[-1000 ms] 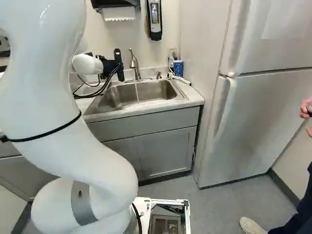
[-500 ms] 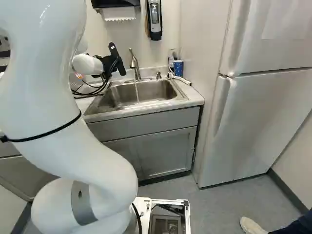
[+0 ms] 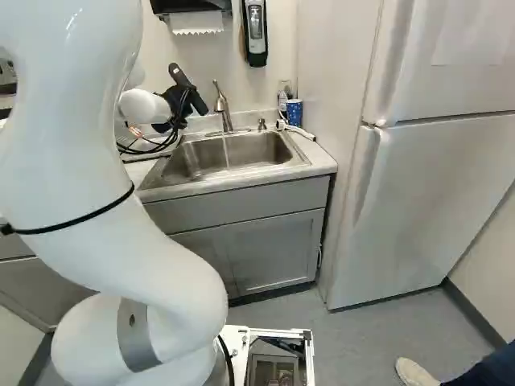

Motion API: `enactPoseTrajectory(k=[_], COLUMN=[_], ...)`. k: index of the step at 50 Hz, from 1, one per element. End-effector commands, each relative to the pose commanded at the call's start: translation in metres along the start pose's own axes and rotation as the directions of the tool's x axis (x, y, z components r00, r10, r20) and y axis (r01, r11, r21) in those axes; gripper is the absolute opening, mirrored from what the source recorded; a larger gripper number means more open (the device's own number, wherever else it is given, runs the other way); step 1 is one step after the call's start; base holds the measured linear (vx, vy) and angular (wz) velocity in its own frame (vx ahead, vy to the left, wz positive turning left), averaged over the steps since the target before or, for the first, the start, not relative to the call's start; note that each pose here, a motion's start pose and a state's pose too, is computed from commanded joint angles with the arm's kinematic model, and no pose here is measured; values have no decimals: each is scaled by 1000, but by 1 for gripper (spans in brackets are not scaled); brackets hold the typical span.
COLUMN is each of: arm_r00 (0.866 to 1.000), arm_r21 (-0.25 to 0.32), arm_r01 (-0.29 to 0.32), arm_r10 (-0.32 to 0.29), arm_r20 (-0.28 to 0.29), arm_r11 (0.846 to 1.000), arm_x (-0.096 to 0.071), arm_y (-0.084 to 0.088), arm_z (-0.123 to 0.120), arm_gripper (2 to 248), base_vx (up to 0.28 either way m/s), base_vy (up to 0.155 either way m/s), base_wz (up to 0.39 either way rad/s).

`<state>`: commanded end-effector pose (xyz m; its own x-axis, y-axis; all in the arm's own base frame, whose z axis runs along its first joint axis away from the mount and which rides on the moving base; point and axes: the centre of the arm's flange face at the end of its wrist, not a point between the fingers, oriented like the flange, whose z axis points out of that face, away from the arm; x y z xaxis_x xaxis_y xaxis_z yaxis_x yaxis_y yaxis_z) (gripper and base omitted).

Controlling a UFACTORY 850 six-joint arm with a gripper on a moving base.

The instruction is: Rinse the cup and place it in the tray

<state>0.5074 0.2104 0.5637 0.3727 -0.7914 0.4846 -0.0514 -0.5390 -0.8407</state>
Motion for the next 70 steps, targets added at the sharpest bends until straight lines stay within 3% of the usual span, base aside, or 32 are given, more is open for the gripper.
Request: enactPoseTrajectory(k=[17, 34, 51, 61, 70], arm_r00=[984, 937, 860, 801, 741], arm_r21=[0, 0, 0, 0, 0], arm_r01=[178, 350, 511, 598, 672], arm_r10=[-178, -350, -511, -598, -672], arm_r20=[0, 0, 0, 0, 0], arm_r11=[984, 937, 860, 801, 741], arm_x=[0, 0, 0, 0, 0], arm_y=[0, 0, 0, 0, 0], arm_z=[0, 0, 0, 0, 0], arm_gripper=[126, 126, 126, 126, 126], base_vx=[0, 0, 0, 0, 0], base_vy=[0, 0, 0, 0, 0], base_wz=[0, 0, 0, 0, 0])
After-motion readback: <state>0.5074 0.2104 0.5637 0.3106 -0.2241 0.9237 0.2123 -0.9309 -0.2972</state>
